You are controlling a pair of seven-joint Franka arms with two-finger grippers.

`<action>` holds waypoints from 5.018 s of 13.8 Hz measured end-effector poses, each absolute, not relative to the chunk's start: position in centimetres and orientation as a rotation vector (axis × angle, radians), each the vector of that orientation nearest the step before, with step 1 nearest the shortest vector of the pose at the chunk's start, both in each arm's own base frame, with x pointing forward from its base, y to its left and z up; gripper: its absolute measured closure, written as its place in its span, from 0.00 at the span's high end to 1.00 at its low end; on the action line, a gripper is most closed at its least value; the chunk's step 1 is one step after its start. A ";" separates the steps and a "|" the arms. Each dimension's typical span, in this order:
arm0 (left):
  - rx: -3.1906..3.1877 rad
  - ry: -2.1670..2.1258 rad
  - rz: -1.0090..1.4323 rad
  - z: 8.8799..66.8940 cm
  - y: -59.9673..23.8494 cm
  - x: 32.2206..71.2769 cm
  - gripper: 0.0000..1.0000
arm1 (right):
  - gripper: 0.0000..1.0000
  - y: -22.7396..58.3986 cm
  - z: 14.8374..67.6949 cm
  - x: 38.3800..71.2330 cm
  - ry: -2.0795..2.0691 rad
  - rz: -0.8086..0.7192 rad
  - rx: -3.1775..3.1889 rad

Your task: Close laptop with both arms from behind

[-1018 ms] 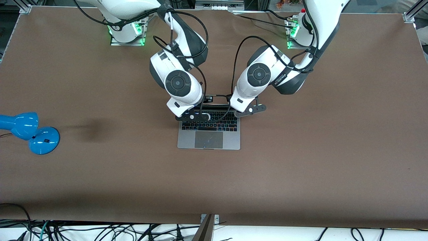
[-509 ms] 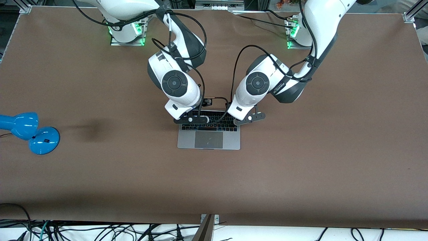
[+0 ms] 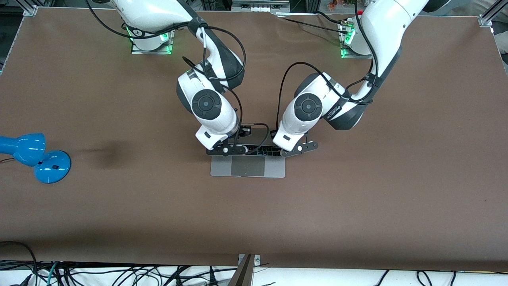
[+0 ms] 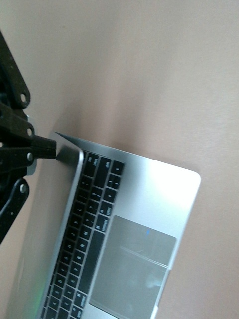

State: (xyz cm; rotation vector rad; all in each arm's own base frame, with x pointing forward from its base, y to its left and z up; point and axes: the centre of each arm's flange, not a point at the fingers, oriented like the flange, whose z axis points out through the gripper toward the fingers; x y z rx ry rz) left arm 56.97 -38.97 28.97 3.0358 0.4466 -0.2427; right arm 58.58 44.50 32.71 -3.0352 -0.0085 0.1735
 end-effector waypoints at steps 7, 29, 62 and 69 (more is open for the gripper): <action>3.038 0.467 -0.209 28.3 -38.2 58.9 0.01 | 0.01 44.0 32.0 59.2 -0.042 0.150 -3.040; 3.044 0.490 -0.216 24.3 -38.2 61.2 0.01 | 0.01 42.9 24.9 61.6 -0.074 0.027 -3.043; 3.046 0.516 -0.211 19.1 -40.8 62.7 0.01 | 0.01 42.0 19.5 62.7 -0.120 -0.059 -3.041; 3.032 0.531 -0.172 20.6 -40.4 63.8 0.04 | 0.40 41.6 22.3 63.6 -0.050 0.045 -3.083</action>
